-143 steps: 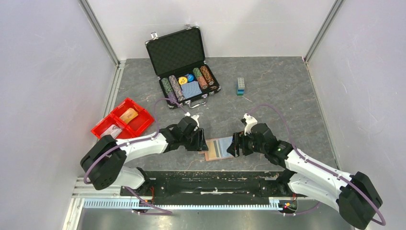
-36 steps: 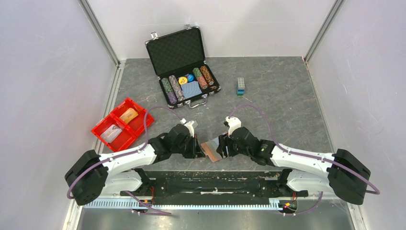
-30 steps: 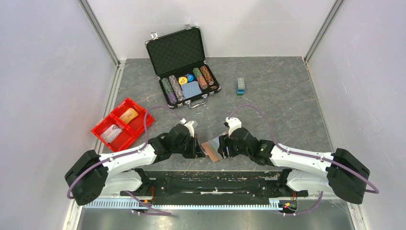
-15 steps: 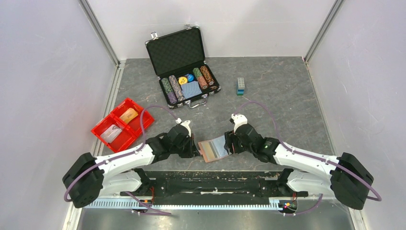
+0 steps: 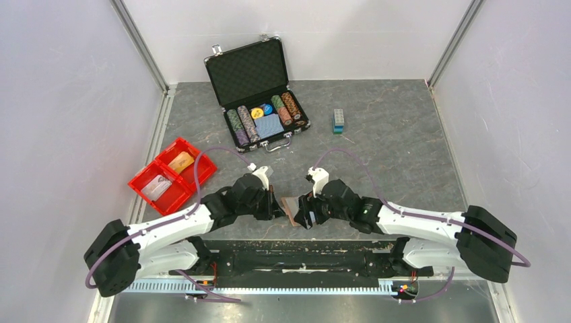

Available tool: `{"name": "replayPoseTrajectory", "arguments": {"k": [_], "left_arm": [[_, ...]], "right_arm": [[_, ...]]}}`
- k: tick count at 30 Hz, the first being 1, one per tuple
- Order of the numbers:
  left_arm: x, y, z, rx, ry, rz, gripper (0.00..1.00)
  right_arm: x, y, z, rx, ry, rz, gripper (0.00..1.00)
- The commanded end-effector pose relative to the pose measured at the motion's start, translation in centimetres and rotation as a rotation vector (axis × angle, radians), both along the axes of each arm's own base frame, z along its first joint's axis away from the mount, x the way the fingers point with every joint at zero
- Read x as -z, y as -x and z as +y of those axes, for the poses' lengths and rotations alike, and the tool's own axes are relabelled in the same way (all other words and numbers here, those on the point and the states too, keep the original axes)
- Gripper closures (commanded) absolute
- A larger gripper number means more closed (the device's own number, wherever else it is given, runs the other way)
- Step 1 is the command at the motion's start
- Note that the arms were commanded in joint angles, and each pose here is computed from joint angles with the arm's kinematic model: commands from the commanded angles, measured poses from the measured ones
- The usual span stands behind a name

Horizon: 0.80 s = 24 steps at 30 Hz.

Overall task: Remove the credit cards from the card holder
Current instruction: Remove the credit card from the card holder.

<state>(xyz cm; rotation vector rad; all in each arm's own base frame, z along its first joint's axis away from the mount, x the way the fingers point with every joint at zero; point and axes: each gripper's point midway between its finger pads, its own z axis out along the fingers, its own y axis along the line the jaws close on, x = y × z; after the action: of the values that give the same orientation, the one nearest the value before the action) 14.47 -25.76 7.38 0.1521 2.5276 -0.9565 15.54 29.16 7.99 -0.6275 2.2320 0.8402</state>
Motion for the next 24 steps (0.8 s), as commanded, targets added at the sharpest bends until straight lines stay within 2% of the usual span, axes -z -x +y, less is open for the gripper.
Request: {"name": "replayPoseTrajectory", "arguments": {"k": [1, 6, 15, 24], "left_arm": [[-2.2, -0.5, -0.7, 0.008, 0.075, -0.068, 0.98], [-2.1, -0.3, -0.5, 0.006, 0.074, -0.065, 0.98], [-2.2, -0.1, -0.8, 0.007, 0.095, -0.056, 0.98], [-2.0, 0.4, -0.6, 0.021, 0.097, -0.045, 0.98]], "right_arm": [[-0.4, 0.1, 1.2, -0.007, -0.022, -0.018, 0.28], [1.3, -0.7, 0.4, 0.039, 0.071, -0.016, 0.31], [1.6, -1.3, 0.0, 0.092, 0.087, -0.017, 0.38], [0.5, -2.5, -1.6, 0.158, 0.138, -0.079, 0.42]]}}
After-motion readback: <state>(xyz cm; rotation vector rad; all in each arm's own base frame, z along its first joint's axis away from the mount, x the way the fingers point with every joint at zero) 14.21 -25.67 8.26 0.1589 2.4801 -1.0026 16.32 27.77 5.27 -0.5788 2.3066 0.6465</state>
